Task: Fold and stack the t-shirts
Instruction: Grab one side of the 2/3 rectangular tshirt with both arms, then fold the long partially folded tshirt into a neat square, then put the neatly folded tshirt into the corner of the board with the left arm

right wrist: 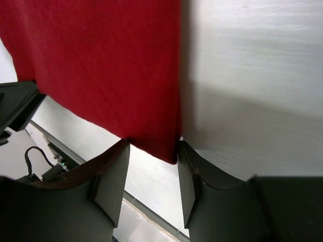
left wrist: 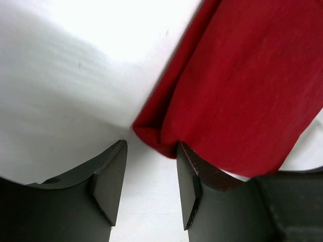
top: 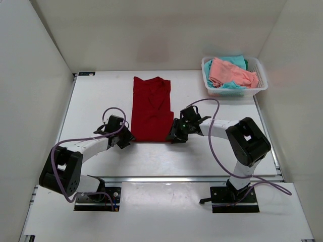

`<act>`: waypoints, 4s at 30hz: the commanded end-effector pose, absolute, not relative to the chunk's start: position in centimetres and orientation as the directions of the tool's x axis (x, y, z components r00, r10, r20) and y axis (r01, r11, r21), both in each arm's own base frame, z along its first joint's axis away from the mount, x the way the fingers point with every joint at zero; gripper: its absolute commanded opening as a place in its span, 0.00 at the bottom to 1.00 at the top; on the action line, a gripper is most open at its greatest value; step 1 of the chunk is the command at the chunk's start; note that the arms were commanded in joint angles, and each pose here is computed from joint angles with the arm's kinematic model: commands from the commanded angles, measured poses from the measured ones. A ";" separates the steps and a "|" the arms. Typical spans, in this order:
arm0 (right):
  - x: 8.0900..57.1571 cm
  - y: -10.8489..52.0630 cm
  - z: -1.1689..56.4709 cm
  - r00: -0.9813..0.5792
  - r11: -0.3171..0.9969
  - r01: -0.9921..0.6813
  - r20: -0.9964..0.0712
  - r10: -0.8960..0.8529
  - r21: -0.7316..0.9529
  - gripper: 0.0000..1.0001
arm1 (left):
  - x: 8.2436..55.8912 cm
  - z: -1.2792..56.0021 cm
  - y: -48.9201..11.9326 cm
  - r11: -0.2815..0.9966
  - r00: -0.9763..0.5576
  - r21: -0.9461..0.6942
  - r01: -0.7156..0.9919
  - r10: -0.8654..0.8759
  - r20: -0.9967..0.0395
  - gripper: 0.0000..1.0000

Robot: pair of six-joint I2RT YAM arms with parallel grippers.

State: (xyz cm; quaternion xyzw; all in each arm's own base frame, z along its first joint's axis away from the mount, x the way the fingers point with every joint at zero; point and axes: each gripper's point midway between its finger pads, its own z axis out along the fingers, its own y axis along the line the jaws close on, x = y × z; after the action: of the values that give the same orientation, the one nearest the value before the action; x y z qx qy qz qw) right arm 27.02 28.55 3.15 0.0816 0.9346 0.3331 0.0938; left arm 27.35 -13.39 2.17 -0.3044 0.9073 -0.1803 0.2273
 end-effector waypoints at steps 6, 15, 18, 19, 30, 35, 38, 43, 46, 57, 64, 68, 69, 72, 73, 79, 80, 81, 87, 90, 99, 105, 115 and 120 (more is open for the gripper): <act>26.2 29.5 2.1 -0.973 0.770 0.092 -0.109 0.205 0.631 0.18 | 27.3 0.9 -13.2 0.740 -0.683 -0.444 -0.505 -0.657 -0.318 0.42; 22.5 27.3 2.2 -0.987 0.818 0.020 -0.121 0.110 0.575 0.00 | 23.5 0.8 -11.6 0.790 -0.741 -0.360 -0.496 -0.601 -0.300 0.00; 19.6 26.3 3.1 -0.989 0.823 -0.026 -0.135 0.062 0.568 0.01 | 20.0 1.2 -11.6 0.792 -0.759 -0.358 -0.495 -0.595 -0.265 0.00; 18.0 25.9 3.2 -0.990 0.825 -0.036 -0.130 0.046 0.564 0.00 | 18.1 0.7 -11.6 0.799 -0.778 -0.344 -0.493 -0.582 -0.237 0.00; 10.4 22.8 6.5 -0.993 0.795 -0.107 -0.110 -0.052 0.596 0.00 | 12.4 5.1 -11.7 0.643 -0.700 -0.510 -0.571 -0.707 -0.107 0.00; 13.7 22.7 10.1 -0.991 0.764 -0.108 -0.126 -0.036 0.636 0.00 | 16.7 11.2 -12.6 0.728 -0.746 -0.525 -0.440 -0.622 -0.237 0.00; 16.3 23.0 12.4 -0.988 0.754 -0.134 -0.150 -0.048 0.643 0.00 | 20.0 13.7 -13.5 0.766 -0.767 -0.516 -0.383 -0.575 -0.285 0.00; 23.4 24.2 16.7 -0.975 0.741 -0.181 -0.217 -0.049 0.646 0.01 | 25.4 16.4 -14.8 0.754 -0.762 -0.551 -0.358 -0.577 -0.294 0.00; 26.5 24.8 18.3 -0.966 0.729 -0.202 -0.254 -0.040 0.654 0.00 | 28.6 16.7 -15.1 0.756 -0.758 -0.548 -0.359 -0.579 -0.302 0.00; 43.5 24.7 15.9 -0.956 0.735 -0.144 -0.286 0.071 0.663 0.00 | 45.6 14.3 -12.1 0.701 -0.660 -0.562 -0.440 -0.676 -0.327 0.00; 54.5 23.3 17.0 -0.896 0.722 -0.119 -0.387 0.219 0.682 0.35 | 55.9 16.7 -13.7 0.695 -0.672 -0.666 -0.272 -0.632 -0.386 0.53; 53.1 22.6 18.0 -0.877 0.756 -0.144 -0.437 0.203 0.639 0.37 | 53.8 14.7 -12.4 0.732 -0.684 -0.612 -0.299 -0.611 -0.397 0.60; 53.0 22.6 18.6 -0.862 0.759 -0.166 -0.466 0.198 0.630 0.37 | 53.3 15.6 -11.9 0.733 -0.673 -0.615 -0.291 -0.613 -0.412 0.60; 50.5 21.7 19.8 -0.845 0.786 -0.190 -0.506 0.174 0.588 0.39 | 49.9 12.5 -11.2 0.766 -0.716 -0.562 -0.312 -0.578 -0.391 0.61; 49.7 21.7 21.5 -0.825 0.790 -0.229 -0.545 0.154 0.569 0.39 | 48.3 10.8 -10.7 0.789 -0.739 -0.521 -0.324 -0.556 -0.382 0.61; 45.7 18.8 25.2 -0.798 0.817 -0.234 -0.585 0.148 0.526 0.41 | 45.3 7.5 -10.9 0.879 -0.786 -0.382 -0.286 -0.443 -0.431 0.66; 44.6 18.7 25.5 -0.801 0.817 -0.239 -0.582 0.139 0.524 0.40 | 45.6 7.2 -11.4 0.899 -0.795 -0.352 -0.261 -0.407 -0.450 0.66; 43.9 18.1 25.7 -0.800 0.819 -0.227 -0.581 0.152 0.527 0.40 | 46.0 7.2 -11.9 0.908 -0.797 -0.331 -0.259 -0.394 -0.458 0.67; 41.2 15.9 25.8 -0.803 0.813 -0.177 -0.559 0.207 0.555 0.40 | 46.4 5.1 -15.2 0.943 -0.846 -0.268 -0.197 -0.301 -0.439 0.71; 40.9 14.8 27.0 -0.805 0.804 -0.170 -0.551 0.221 0.570 0.40 | 45.2 2.8 -16.3 0.957 -0.889 -0.226 -0.184 -0.260 -0.376 0.72; 43.0 11.5 33.0 -0.736 0.764 -0.236 -0.623 0.263 0.601 0.41 | 43.4 -0.3 -14.7 0.985 -0.976 0.143 -0.101 -0.071 -0.205 0.59; 43.4 9.1 34.2 -0.704 0.757 -0.218 -0.636 0.315 0.616 0.40 | 43.0 -0.7 -12.5 0.975 -0.982 0.175 -0.138 -0.113 -0.149 0.00; 39.4 9.6 31.9 -0.750 0.766 -0.182 -0.591 0.297 0.616 0.40 | 47.7 2.1 4.0 0.841 -0.889 0.321 -0.435 -0.347 -0.298 0.00; 37.2 11.1 31.2 -0.797 0.750 -0.178 -0.540 0.269 0.637 0.40 | 51.2 1.3 11.2 0.790 -0.813 0.258 -0.557 -0.454 -0.366 0.00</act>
State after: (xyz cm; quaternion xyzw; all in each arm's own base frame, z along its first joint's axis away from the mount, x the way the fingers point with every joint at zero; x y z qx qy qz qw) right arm 38.93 10.07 29.53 0.0485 0.8857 0.3423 0.3099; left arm 50.56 7.08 2.27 -0.2524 0.9457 0.1497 0.1398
